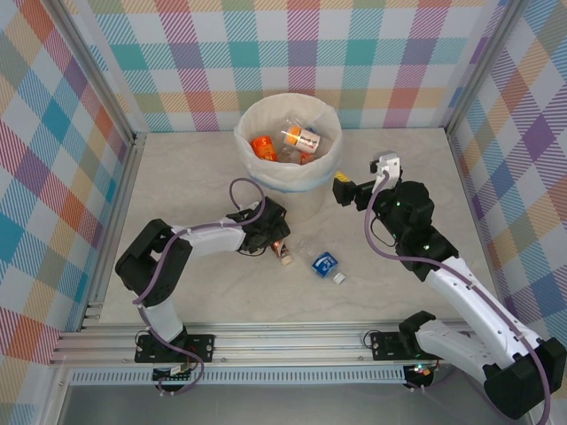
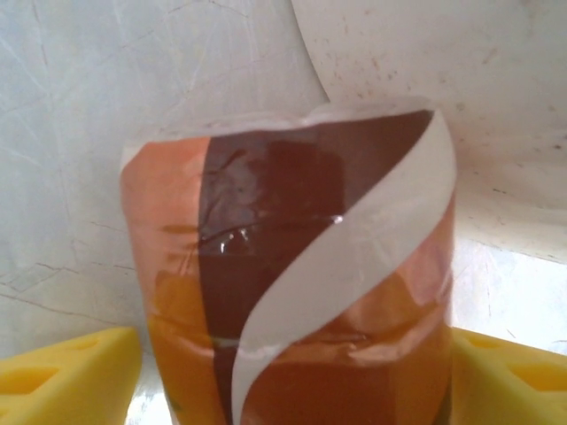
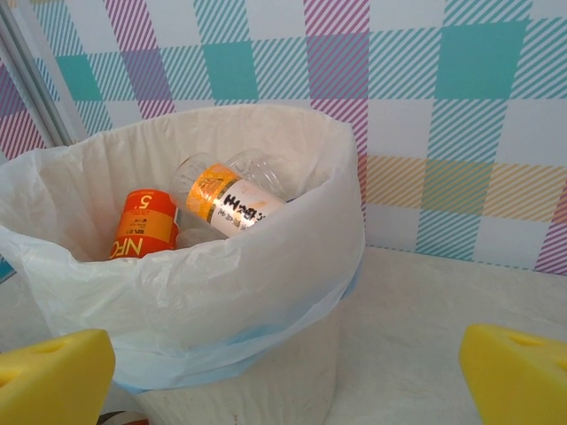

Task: Put the plastic bottles in the bin

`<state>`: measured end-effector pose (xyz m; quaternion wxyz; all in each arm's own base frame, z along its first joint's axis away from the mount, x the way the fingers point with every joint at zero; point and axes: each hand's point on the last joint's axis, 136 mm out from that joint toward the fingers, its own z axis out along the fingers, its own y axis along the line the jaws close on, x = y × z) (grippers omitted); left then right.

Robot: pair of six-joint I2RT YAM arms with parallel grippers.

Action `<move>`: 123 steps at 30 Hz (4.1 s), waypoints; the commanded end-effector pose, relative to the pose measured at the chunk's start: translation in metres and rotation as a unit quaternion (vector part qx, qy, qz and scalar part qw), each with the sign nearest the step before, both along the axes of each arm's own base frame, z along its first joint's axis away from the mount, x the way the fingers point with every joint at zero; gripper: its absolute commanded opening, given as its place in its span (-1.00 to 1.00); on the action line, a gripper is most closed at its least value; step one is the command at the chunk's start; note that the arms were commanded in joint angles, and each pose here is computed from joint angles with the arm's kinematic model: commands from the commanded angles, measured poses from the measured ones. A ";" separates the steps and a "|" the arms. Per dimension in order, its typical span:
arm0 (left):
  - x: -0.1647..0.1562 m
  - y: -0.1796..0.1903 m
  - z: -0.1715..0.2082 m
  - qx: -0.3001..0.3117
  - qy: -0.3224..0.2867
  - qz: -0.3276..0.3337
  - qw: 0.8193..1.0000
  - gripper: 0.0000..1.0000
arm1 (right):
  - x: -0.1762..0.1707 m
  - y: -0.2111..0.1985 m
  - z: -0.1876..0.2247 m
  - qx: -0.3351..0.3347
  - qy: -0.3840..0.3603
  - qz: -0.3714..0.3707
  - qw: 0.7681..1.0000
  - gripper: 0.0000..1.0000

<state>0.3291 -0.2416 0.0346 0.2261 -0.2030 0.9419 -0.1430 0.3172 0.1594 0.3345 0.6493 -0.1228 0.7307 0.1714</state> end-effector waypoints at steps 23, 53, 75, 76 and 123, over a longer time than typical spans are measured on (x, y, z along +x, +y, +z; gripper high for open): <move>-0.001 0.080 0.054 0.054 -0.127 0.086 0.987 -0.28 | -0.035 0.057 -0.063 -0.081 0.102 0.205 0.970 1.00; 0.065 0.058 0.388 0.002 -0.418 -0.123 0.900 -0.21 | -0.019 0.062 -0.082 -0.096 0.144 0.186 0.967 0.99; 0.168 0.028 0.347 0.179 -0.314 -0.226 0.905 0.83 | -0.039 0.036 -0.079 -0.109 0.128 0.151 0.974 0.99; 0.168 0.029 0.348 0.180 -0.313 -0.224 0.905 0.89 | -0.040 0.036 -0.080 -0.112 0.128 0.152 0.973 0.99; 0.011 0.159 0.278 0.017 -0.350 0.074 0.934 1.00 | -0.087 0.076 -0.285 -0.391 0.395 0.319 0.768 0.96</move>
